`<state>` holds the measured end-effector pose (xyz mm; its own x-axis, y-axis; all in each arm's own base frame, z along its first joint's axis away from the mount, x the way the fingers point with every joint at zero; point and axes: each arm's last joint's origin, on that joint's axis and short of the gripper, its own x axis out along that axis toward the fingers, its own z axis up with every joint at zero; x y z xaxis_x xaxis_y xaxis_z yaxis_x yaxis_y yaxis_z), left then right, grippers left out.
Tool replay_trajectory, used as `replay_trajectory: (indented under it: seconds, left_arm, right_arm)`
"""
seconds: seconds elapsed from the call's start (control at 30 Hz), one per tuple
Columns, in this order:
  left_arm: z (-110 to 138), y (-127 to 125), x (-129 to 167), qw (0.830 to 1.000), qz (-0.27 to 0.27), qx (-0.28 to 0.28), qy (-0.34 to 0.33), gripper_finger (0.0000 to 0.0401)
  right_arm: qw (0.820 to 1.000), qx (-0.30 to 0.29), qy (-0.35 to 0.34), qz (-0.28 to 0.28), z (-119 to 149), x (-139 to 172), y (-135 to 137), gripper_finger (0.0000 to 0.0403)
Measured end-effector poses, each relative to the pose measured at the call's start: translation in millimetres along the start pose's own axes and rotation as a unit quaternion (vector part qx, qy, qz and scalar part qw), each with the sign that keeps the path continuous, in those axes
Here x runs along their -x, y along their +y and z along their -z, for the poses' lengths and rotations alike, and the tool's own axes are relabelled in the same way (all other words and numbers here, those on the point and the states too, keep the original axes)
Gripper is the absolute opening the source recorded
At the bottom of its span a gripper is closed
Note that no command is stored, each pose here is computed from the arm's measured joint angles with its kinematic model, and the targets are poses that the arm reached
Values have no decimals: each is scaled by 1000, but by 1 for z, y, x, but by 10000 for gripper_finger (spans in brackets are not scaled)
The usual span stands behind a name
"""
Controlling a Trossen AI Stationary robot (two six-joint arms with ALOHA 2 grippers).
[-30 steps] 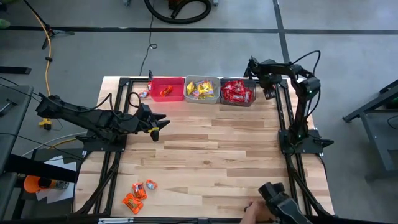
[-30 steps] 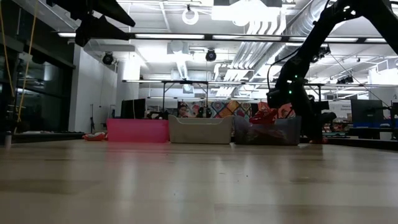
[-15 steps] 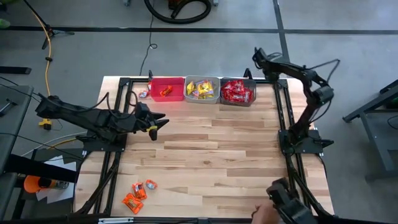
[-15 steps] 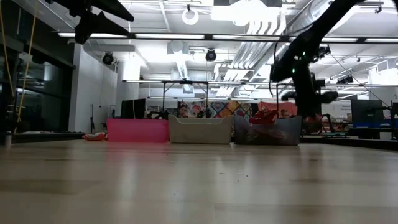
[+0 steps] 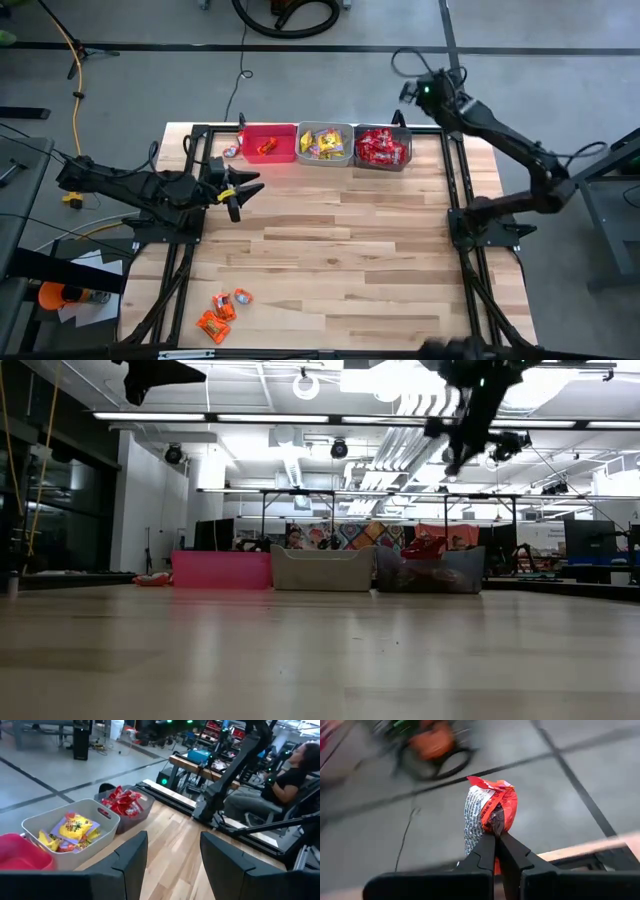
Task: Sort candy
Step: Put the orange candy into the red bin
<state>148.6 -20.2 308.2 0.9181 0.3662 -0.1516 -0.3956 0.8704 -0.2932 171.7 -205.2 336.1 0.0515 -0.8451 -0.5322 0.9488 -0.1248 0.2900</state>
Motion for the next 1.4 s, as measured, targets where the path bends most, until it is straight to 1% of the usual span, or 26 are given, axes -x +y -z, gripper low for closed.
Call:
replay_trajectory:
  seconds: [0.07,0.13,0.17,0.23,0.3,0.33,0.37,0.4,0.47,0.5,0.53,0.57,0.6,0.73,0.87,0.93,1.03,1.2,1.4]
  left_arm:
    - [0,0,0,1000,0,-1,0,168]
    - [0,0,0,1000,2,-2,2,168]
    - [0,0,0,1000,4,-2,3,168]
    - [0,-1,0,1000,8,-1,3,168]
    - [1,-1,0,1000,14,-2,6,168]
    - [1,-1,0,1000,14,-2,6,168]
    - [1,-1,0,1000,14,-2,7,168]
    - [1,-1,0,1000,15,-2,7,168]
    - [1,-1,0,1000,15,-3,7,168]
    - [1,-1,0,1000,15,-3,7,168]
    - [1,-1,0,1000,15,-5,7,167]
    - [1,-1,0,1000,15,-7,7,167]
    - [1,-1,0,1000,15,-6,7,167]
    - [0,-1,0,1000,16,-4,3,167]
    - [-1,-2,0,1000,17,-2,1,167]
    - [-1,-2,0,1000,17,-2,1,167]
    - [-1,-2,-1,1000,15,-2,0,167]
    - [0,-2,-2,1000,13,-4,3,167]
    - [1,-4,-4,1000,14,-3,2,167]
  right_arm:
    - [996,69,13,-55,8,22,10,1]
    - [985,128,30,-115,18,43,18,1]
    - [976,155,39,-148,23,53,23,1]
    - [953,206,58,-216,34,73,30,1]
    - [921,251,83,-286,47,91,38,1]
    - [900,273,97,-326,54,100,41,1]
    - [875,297,111,-365,60,109,45,1]
    - [845,325,121,-406,67,119,48,1]
    - [774,385,130,-486,80,138,52,0]
    - [744,407,131,-514,86,147,53,0]
    - [717,426,127,-536,92,155,53,0]
    - [698,440,122,-552,96,163,53,0]
    - [686,446,118,-563,100,170,54,0]
    - [658,428,89,-613,108,193,60,0]
    - [623,411,41,-664,114,213,69,0]
    - [609,409,18,-679,117,219,73,0]
    - [603,413,-6,-682,122,222,78,0]
    - [604,423,-2,-676,128,219,81,0]
    - [606,423,-2,-674,128,217,83,0]
